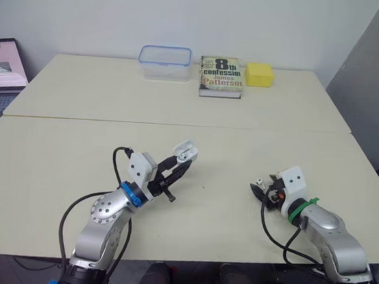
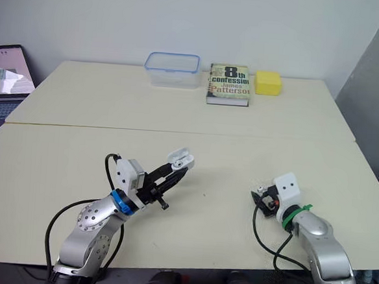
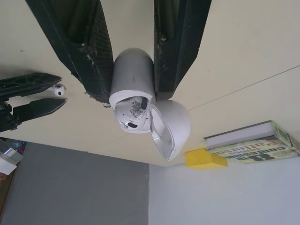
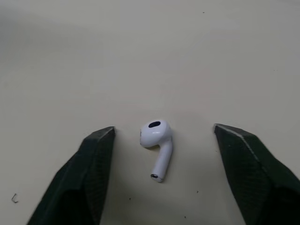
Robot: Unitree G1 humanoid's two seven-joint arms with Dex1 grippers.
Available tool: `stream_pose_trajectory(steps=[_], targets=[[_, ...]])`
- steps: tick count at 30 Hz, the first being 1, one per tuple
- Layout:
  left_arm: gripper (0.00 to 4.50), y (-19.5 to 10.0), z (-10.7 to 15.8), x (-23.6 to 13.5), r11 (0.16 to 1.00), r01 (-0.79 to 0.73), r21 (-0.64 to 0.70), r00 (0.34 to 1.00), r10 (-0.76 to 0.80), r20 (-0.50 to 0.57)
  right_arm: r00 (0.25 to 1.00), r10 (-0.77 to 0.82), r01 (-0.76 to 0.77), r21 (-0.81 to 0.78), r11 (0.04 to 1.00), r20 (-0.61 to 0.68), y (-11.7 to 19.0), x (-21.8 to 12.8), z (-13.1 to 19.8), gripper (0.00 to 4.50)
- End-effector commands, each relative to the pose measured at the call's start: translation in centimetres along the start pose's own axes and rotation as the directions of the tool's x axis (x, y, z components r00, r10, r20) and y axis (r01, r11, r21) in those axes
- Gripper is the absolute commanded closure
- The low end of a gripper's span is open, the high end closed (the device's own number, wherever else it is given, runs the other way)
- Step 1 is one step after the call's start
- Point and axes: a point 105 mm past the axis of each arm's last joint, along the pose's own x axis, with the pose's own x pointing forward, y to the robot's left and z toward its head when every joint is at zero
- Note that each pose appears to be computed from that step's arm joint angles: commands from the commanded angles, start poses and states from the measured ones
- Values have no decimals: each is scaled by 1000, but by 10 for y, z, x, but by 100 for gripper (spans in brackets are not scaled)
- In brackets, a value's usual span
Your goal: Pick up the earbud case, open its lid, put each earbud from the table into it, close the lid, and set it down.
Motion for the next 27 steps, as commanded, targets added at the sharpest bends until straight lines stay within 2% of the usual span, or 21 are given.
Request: stream_pose_trajectory(steps=[1, 6, 10, 13, 16, 18, 22, 24, 27], targets=[[369, -1, 11, 1, 999, 10, 33, 999, -12, 44, 1000, -7, 7, -16, 1000, 19, -1, 2, 10, 230], [369, 0, 10, 2, 999, 8, 35, 999, -10, 42, 1000, 0, 1, -37, 999, 21, -2, 4, 16, 411], [369, -1, 9, 0, 999, 4, 34, 999, -5, 39, 997, 79, -77, -105, 992, 14, 0, -3, 24, 410], [369, -3, 8, -2, 1000, 4, 30, 999, -5, 32, 967, 253, -253, -230, 940, -27, 9, -16, 34, 410], [369, -4, 8, -5, 1000, 5, 30, 1000, -6, 27, 909, 400, -414, -341, 844, -115, 8, -32, 39, 410], [369, -4, 8, -8, 1000, 1, 30, 1000, -2, 18, 844, 480, -535, -433, 726, -237, 2, -46, 34, 410], [369, -7, 5, -13, 1000, 3, 23, 1000, -3, 0, 704, 498, -710, -506, 491, -505, -20, -70, 5, 410], [369, -9, 5, -14, 1000, 4, 23, 1000, -4, -2, 673, 481, -740, -516, 432, -562, -32, -74, -2, 410], [369, -8, 6, -17, 1000, -4, 22, 1000, 5, -6, 646, 465, -763, -508, 399, -605, -45, -75, -6, 410]])
